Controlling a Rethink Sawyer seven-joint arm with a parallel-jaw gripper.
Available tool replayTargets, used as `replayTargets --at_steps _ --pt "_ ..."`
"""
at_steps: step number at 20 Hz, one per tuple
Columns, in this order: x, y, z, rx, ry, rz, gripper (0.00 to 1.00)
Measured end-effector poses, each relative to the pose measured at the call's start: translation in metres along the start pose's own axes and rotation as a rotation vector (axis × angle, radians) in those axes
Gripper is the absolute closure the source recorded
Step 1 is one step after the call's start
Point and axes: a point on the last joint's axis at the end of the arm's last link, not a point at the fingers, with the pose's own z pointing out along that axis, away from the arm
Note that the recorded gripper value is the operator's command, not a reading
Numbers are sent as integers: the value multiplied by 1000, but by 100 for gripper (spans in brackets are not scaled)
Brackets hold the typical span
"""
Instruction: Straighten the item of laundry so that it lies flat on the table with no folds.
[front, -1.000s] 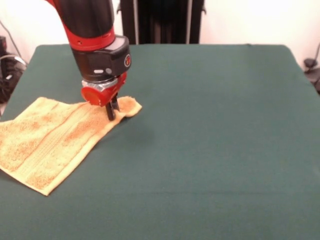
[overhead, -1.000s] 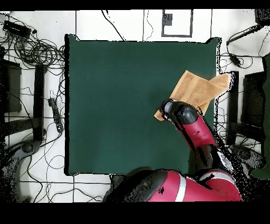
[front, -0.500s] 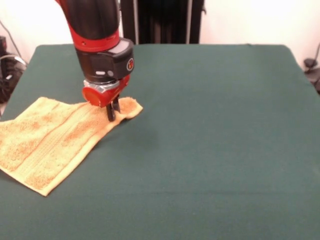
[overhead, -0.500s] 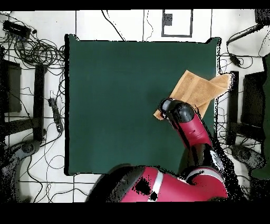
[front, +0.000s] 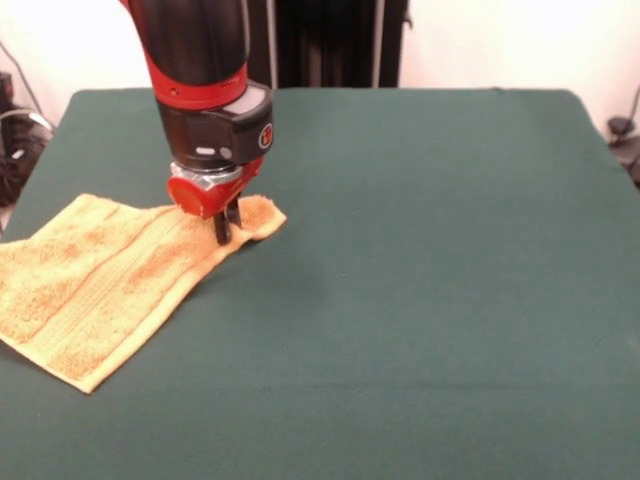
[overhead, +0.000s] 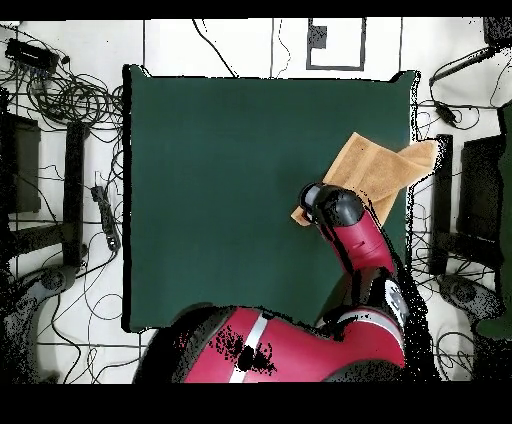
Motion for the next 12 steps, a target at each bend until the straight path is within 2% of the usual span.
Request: replayTargets --at_steps 12 --pt "-1 11 0 3 36 74 100"
